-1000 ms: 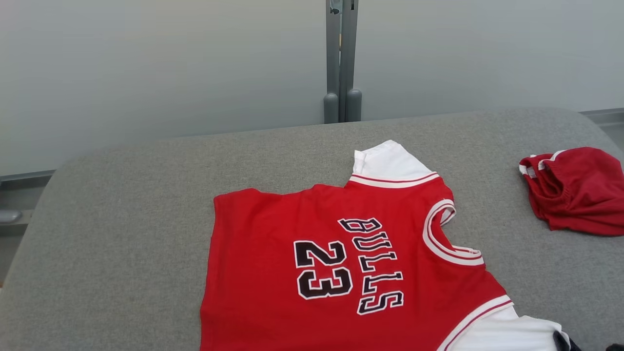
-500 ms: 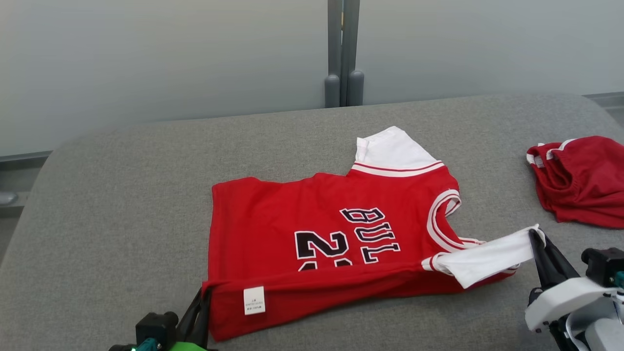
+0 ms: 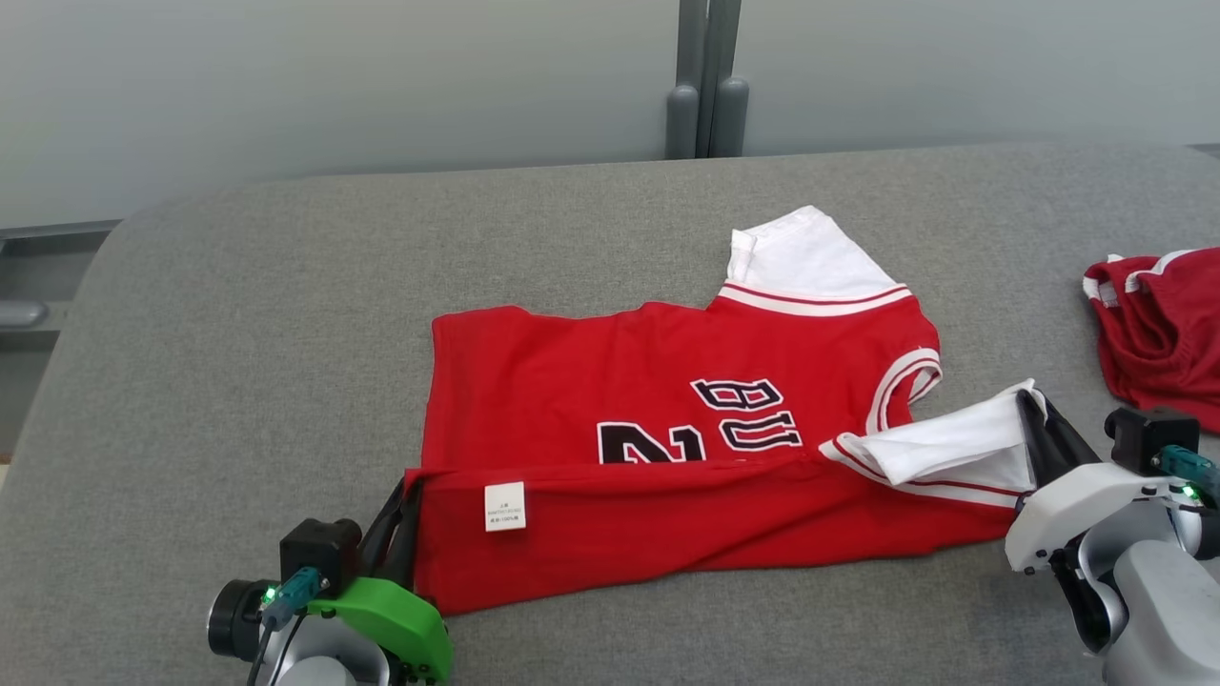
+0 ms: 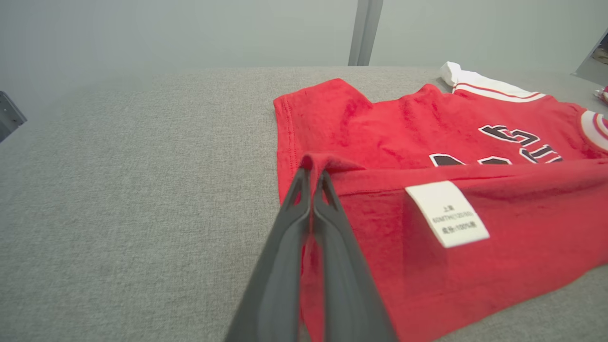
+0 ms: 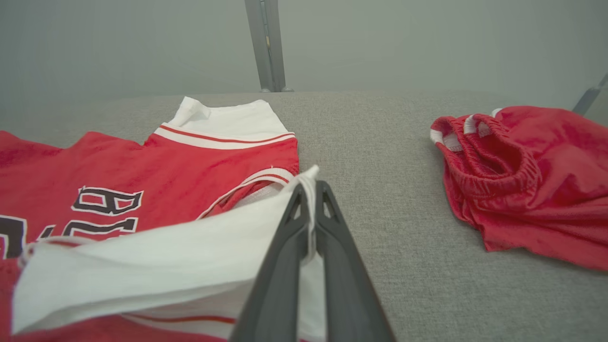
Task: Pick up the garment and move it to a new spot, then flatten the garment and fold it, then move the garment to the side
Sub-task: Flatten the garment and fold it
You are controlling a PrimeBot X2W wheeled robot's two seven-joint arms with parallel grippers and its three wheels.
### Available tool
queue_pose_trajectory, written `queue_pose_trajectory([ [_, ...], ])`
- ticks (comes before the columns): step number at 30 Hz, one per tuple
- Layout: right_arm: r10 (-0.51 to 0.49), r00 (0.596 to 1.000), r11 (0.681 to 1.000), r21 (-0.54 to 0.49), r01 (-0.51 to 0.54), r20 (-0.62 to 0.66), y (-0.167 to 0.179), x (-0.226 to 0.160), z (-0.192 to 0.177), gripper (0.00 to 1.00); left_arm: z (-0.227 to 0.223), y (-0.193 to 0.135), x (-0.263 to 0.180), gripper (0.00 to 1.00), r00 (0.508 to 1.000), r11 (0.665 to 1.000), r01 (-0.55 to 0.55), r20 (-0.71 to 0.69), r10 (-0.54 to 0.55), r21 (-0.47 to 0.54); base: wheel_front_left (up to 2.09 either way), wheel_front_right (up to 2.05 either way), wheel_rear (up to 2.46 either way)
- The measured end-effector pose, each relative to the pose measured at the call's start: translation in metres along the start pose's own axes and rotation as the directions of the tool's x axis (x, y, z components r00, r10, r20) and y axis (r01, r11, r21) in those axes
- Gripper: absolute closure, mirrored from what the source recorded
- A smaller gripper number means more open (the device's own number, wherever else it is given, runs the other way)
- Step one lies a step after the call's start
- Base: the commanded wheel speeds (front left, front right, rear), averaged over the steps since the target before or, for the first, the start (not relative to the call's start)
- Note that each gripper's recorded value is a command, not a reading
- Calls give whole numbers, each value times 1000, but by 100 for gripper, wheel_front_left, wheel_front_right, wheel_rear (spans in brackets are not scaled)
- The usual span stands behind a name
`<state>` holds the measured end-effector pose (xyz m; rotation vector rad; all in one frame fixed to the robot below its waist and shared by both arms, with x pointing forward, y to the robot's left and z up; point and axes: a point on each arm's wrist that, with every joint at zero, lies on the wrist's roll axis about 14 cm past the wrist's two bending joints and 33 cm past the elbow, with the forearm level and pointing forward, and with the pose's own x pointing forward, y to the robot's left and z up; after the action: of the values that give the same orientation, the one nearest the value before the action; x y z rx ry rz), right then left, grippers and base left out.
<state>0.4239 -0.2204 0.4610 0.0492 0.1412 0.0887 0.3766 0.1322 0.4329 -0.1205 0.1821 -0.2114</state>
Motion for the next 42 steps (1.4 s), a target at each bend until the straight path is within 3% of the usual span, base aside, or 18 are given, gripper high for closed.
queue_pose_trajectory([
  [23, -22, 999, 999, 28, 23, -42, -1, 13, -16, 100, -20, -1, 25, 100, 997, 1000, 8, -79, -8, 5, 0, 0, 0],
  [24, -26, 999, 999, 36, 27, -40, -1, 13, -16, 78, -20, -1, 25, 100, 997, 1000, 8, -81, -8, 4, 0, 0, 0],
  [25, -29, 999, 999, 43, 31, -36, -1, 13, -15, 6, -21, -1, 25, 100, 997, 1000, 5, -82, -5, 2, 0, 0, 0],
  [26, -32, 999, 998, 45, 33, -34, -2, 13, -15, 0, -20, 0, 26, 69, 997, 1000, 2, -80, -1, 2, 0, 0, 0],
  [27, -36, 999, 998, 48, 38, -28, -4, 13, -13, 0, -19, 1, 26, 12, 997, 1000, -2, -76, 2, 5, 0, 0, 0],
  [28, -42, 999, 998, 51, 42, -16, -5, 14, -9, 0, -16, 3, 27, 0, 998, 1000, -9, -68, 10, 7, 0, 0, 0],
  [34, -79, 995, 995, 64, 75, 61, -15, 8, 11, 0, 2, 13, 25, 0, 998, 998, -59, -5, 59, 13, 0, 0, 0],
  [42, -84, 996, 994, 71, 87, -36, -11, -27, -31, 0, -8, 17, -1, 0, 996, 996, -94, -9, 94, -11, 0, 0, 0],
])
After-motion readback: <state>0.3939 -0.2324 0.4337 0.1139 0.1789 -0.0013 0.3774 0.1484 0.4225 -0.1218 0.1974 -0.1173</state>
